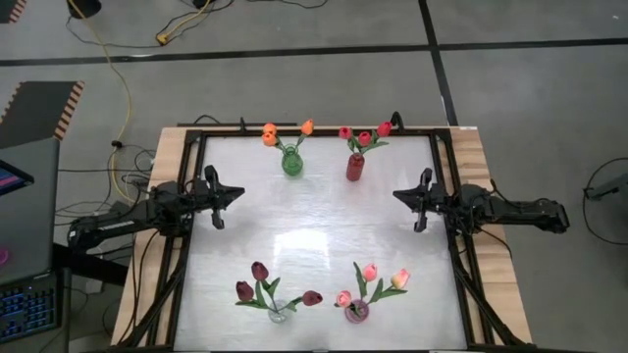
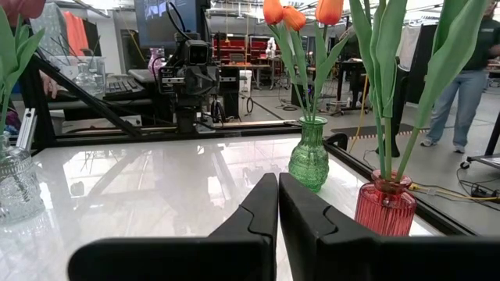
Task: Sort flowers into vase by color
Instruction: Return to Home Position
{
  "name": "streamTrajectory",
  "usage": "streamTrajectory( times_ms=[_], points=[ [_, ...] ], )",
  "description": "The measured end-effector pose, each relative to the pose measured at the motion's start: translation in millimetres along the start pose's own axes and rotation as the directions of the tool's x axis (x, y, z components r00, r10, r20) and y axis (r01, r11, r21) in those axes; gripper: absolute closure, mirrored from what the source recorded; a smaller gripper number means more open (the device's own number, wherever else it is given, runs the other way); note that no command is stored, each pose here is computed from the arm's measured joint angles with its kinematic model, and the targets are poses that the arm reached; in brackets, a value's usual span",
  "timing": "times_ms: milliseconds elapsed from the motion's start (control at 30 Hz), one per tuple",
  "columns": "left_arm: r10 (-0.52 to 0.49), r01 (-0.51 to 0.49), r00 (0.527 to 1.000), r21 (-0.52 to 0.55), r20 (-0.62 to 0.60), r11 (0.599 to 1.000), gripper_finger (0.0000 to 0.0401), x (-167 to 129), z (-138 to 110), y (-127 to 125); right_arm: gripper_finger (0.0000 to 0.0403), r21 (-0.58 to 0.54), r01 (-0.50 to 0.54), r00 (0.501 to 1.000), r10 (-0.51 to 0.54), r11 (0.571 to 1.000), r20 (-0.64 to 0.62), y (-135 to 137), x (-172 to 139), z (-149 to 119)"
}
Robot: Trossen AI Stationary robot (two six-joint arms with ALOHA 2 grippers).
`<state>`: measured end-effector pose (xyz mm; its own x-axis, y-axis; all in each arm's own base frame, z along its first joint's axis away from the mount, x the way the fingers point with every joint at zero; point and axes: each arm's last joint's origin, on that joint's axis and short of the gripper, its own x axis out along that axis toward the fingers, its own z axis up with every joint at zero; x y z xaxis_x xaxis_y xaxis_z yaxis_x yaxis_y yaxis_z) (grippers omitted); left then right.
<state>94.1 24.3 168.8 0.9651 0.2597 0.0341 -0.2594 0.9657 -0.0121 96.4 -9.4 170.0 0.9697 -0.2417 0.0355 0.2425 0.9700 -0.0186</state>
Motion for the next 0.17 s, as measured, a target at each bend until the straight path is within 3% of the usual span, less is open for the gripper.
streamTrajectory(
  times_ms=[167],
  points=[
    [0.000,0.000,1.000,0.000,0.000,1.000,0.0390,0.0,0.0,0.0,0.0360,0.000,0.000,1.000,0.000,1.000,0.000,0.0,0.0,0.0]
  ],
)
